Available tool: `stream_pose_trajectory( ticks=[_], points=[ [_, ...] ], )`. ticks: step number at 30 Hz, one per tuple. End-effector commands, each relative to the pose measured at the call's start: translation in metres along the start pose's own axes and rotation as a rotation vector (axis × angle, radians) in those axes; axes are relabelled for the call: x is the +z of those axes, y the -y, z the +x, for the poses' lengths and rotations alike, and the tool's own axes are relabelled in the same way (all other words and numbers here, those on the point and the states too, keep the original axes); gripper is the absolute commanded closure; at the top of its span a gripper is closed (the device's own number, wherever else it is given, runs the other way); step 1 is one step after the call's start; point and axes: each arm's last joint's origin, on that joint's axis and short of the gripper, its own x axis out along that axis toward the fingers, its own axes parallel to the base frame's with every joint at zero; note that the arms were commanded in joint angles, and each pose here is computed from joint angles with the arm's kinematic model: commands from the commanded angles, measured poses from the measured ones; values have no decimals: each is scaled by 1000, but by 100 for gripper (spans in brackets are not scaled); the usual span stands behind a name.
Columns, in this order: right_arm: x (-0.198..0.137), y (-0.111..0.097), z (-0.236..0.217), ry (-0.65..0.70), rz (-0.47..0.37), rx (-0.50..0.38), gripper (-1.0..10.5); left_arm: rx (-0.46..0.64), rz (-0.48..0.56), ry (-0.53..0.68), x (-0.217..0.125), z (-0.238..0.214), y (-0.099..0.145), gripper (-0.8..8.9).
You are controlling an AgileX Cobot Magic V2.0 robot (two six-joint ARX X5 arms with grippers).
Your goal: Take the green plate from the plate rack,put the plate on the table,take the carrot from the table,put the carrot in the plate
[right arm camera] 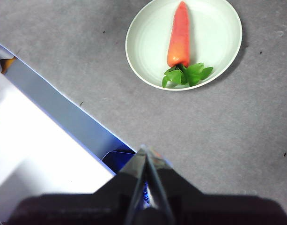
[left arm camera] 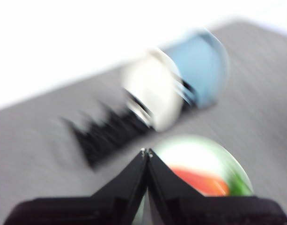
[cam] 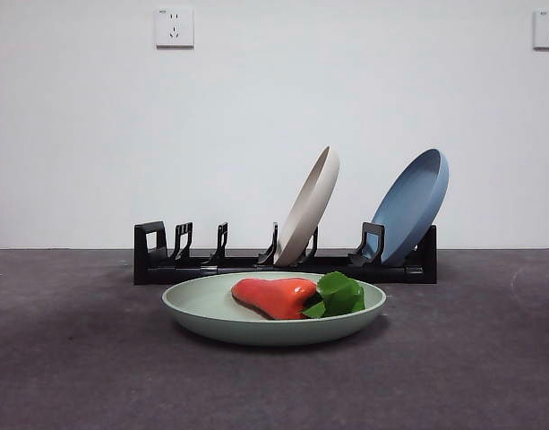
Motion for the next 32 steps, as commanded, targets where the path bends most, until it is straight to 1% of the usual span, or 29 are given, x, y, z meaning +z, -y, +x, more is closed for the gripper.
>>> stream_pose_trajectory(
  ticks=[1,5,8,12,14,16,18,24,29,32],
  points=[
    [-1,0,0,2,4,-1,946,57,11,79,4,-9,-24,817],
    [-1,0,0,2,4,-1,946,116,54,246,4,-28,-46,817],
    [-1,0,0,2,4,-1,946,199,96,386,-6,-39,-55,817],
    [-1,0,0,2,4,-1,946,320,119,534,-36,-39,-60,817],
    [-1,0,0,2,4,-1,946,367,121,566,-57,-33,-62,817],
    [-1,0,0,2,4,-1,946,398,112,569,-80,-26,-63,817],
    [-1,0,0,2,4,-1,946,412,96,543,-102,-19,-63,817],
    [-1,0,0,2,4,-1,946,397,29,448,-162,4,-64,817],
    [-1,0,0,2,4,-1,946,390,-38,398,-197,18,-63,817],
    [-1,0,0,2,4,-1,946,383,-72,377,-212,24,-63,817]
  ],
)
